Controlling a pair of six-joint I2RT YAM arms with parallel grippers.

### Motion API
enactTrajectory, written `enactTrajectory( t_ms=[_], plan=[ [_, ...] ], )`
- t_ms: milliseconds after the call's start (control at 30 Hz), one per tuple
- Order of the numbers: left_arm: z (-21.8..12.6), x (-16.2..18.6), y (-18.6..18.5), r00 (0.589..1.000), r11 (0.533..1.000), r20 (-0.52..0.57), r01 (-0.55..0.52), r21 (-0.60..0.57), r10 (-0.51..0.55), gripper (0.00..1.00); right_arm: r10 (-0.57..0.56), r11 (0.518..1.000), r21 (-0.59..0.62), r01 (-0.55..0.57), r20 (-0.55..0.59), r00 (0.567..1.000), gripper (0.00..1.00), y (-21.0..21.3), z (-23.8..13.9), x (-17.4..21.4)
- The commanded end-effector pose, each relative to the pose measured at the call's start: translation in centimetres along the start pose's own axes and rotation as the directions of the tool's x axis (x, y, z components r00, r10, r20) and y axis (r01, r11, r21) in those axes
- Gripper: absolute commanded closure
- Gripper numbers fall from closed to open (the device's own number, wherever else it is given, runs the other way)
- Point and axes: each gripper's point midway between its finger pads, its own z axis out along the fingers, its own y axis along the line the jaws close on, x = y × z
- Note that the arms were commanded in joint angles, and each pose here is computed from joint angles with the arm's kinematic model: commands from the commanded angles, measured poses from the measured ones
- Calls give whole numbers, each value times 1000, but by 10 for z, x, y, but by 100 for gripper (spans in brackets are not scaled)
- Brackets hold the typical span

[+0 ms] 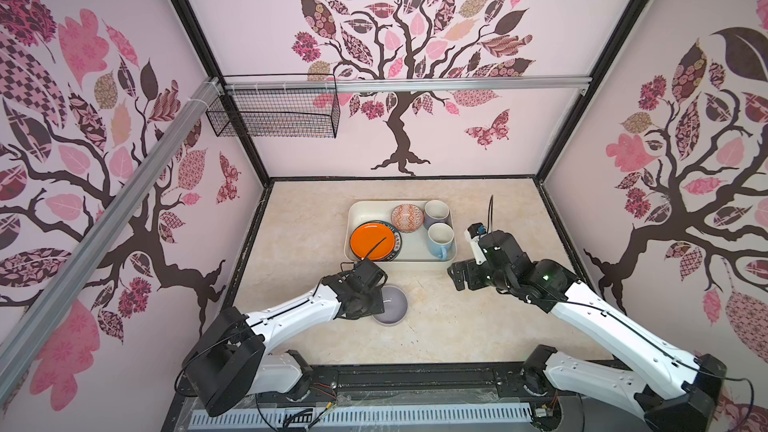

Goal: Place the mixed dishes into the plastic bin
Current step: 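Withdraw the right gripper from the bin while the left gripper moves to the lilac bowl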

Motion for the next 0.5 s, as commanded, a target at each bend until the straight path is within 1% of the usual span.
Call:
enactTrajectory(
  t_ms=[0,33,100,167,233,300,400,467],
  plan=[
    [-17,-15,-12,998,1000,60,8,25,-9,59,7,1000,16,-7,23,1000,0,-3,-4,-5],
    [-19,-17,-13,998,1000,65,7,24,-8,63,5,1000,17,-6,23,1000,0,-3,-4,-5],
    [-23,-19,-14,997,1000,72,0,21,-2,66,3,1000,17,-3,23,1000,0,-3,-4,-4],
    [-25,-21,-14,997,1000,73,-2,14,1,74,2,1000,18,-3,24,1000,0,-4,-4,-4],
    [-24,-21,-16,998,1000,68,-4,13,3,75,0,1000,18,0,25,1000,0,-4,-4,-4],
    [-21,-20,-17,998,1000,59,-6,9,5,80,0,1000,21,-1,28,1000,0,-5,-4,-4],
    [-17,-18,-19,999,1000,49,-12,6,12,83,1,1000,16,-2,33,999,0,-4,-6,-4],
    [-15,-17,-20,999,1000,45,-16,4,15,83,2,1000,16,-3,36,999,0,-4,-7,-4]
  ],
)
